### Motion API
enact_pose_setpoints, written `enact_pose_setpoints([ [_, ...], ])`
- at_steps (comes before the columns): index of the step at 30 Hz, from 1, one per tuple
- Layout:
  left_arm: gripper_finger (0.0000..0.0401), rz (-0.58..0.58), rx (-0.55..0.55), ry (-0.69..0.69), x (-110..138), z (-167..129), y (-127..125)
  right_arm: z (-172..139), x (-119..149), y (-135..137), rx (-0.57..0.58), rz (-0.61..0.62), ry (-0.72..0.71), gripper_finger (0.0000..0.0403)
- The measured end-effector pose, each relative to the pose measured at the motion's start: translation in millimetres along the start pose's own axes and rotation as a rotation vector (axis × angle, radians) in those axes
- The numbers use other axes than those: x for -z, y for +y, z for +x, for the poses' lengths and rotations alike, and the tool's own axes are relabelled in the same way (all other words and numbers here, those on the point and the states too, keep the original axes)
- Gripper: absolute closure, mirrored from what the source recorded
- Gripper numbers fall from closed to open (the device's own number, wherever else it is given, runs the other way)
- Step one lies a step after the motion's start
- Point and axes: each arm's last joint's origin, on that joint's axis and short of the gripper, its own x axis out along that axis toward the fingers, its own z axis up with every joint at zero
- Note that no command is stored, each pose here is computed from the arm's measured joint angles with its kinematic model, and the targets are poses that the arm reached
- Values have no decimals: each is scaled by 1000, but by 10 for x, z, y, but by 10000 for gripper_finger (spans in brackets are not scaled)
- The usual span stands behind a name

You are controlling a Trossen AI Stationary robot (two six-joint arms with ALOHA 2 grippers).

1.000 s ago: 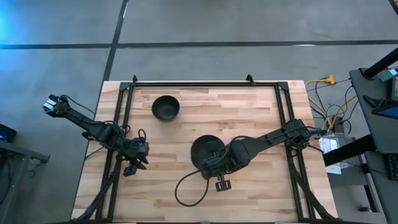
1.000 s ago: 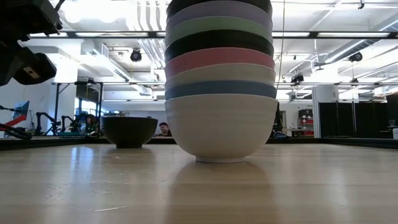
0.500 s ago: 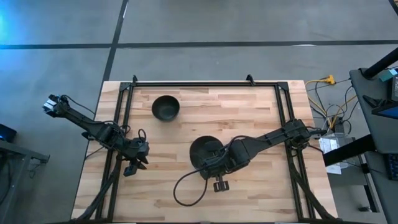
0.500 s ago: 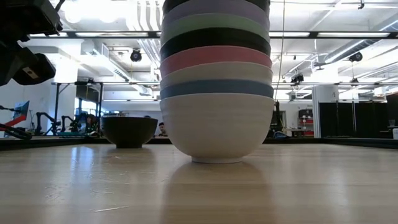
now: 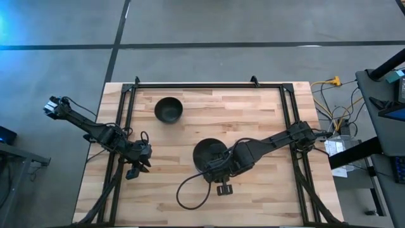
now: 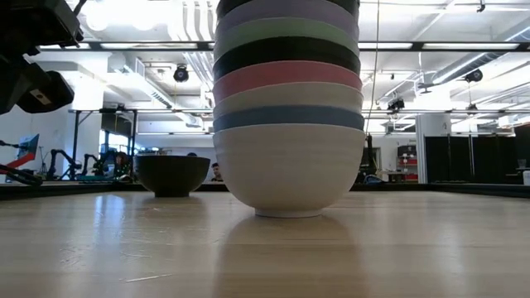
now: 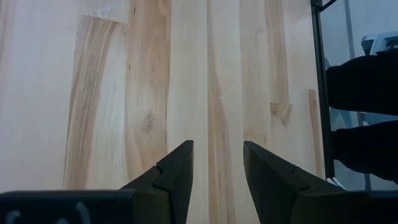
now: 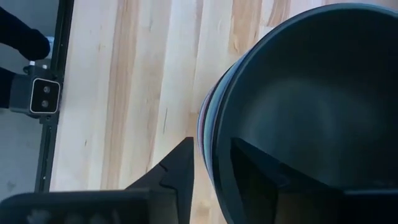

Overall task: Nest bowls inside each other
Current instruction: Stack the black bowl on top of the black bowl

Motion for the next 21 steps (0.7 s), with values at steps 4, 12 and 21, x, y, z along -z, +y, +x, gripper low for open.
enact_pose_setpoints([
  [4,276,0,0,0,0,0,0,-82,7,-10,-4,3,-20,303],
  [12,276,1,1,-1,-1,0,-1,-409,35,-78,13,18,-117,319],
  [21,276,4,19,-28,-27,-1,-19,-1085,225,-226,39,45,-273,324],
])
